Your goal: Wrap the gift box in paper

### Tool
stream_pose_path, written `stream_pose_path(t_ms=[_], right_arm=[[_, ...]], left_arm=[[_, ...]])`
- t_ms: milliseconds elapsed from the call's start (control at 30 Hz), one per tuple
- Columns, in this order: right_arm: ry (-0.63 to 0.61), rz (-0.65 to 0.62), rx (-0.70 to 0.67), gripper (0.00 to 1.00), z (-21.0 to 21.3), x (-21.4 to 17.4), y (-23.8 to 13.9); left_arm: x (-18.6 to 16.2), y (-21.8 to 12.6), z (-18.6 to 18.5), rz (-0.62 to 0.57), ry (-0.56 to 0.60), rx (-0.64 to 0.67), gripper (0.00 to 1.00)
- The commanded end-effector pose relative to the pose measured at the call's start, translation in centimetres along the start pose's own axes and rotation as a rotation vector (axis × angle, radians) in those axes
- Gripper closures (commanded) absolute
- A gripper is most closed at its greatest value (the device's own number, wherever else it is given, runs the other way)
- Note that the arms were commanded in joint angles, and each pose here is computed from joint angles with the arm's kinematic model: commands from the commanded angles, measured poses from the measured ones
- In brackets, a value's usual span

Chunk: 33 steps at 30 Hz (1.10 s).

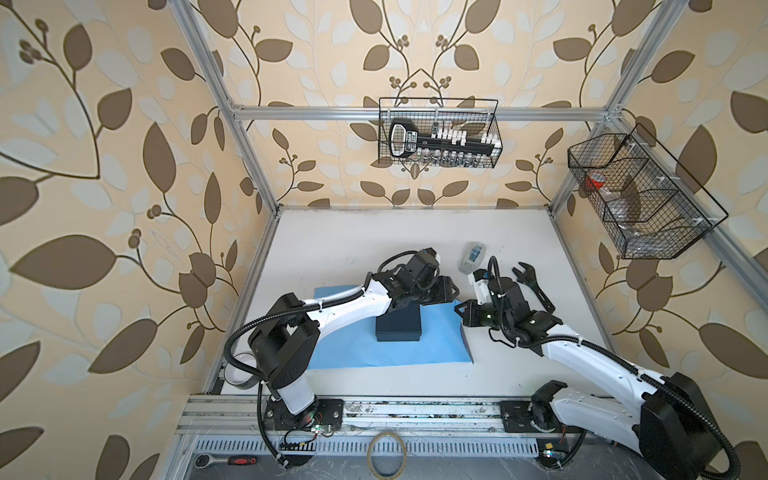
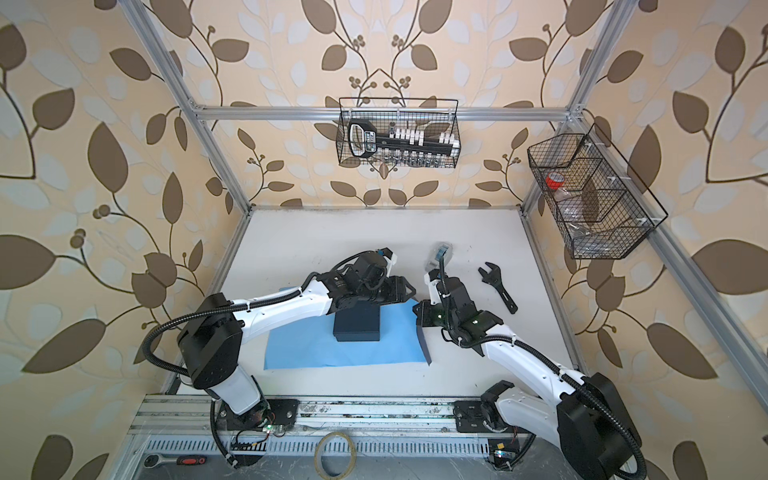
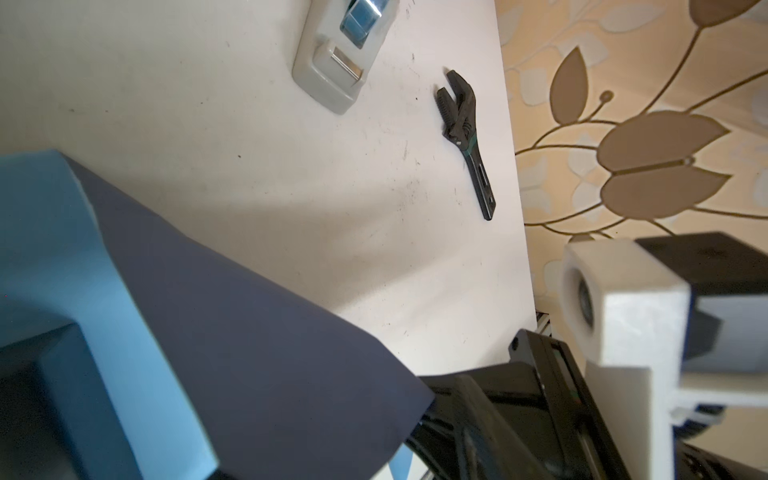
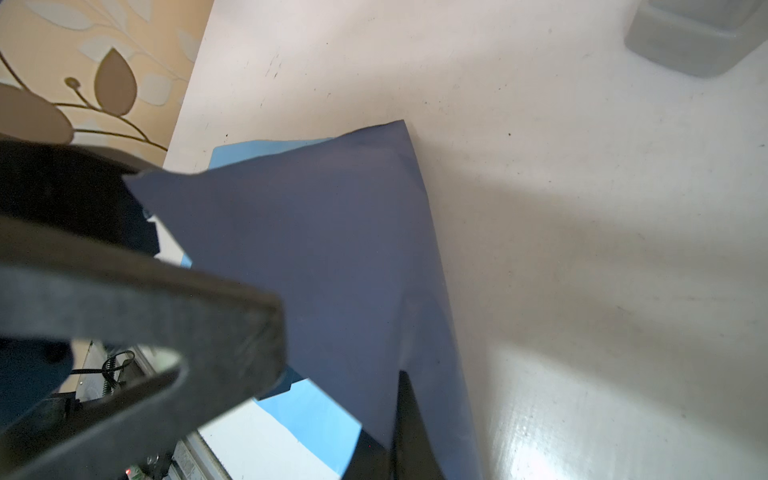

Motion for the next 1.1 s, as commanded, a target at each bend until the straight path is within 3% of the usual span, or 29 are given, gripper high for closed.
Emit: stream_pose_path(t_ms=[0,500,667,867,1067], right_arm=[[-0.007,-0.027,0.010,0.98,0.5,0.5,-0.2],[-0.028,-0.012,0.024,0.96,1.2,-0.1,0.3],[-0.042,-0.008,0.030,0.92,1.4,-0.2,0.1],[-0.108,0.009,0.027,0.75,1.6,-0.4,-1.4],[-0.199,-0.005,0.080,0.54,2.9,0.0,-4.8]], left_arm=[[1.5,0.0,-0.9,-0.047,0.008,0.002,0.49],[2.5,1.5,0.1,-0.050,0.039,0.067,0.71],[2.6,1.6,0.5,-0.035,0.050,0.066,0.84],[2.8,0.5,0.6,0.003,0.080,0.030,0.94],[2.5,-2.0,1.2,0.091,0.108,-0.073,0.95]])
Point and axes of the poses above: each gripper's point midway between its finger pads, its own y axis out along the fingers, its own z axis along the line the jaws close on, x = y × z, the point moved 3 cm from there along -y, back along the fingers, and after that the axes turned 3 degrees about y, right-handed, at the moved point
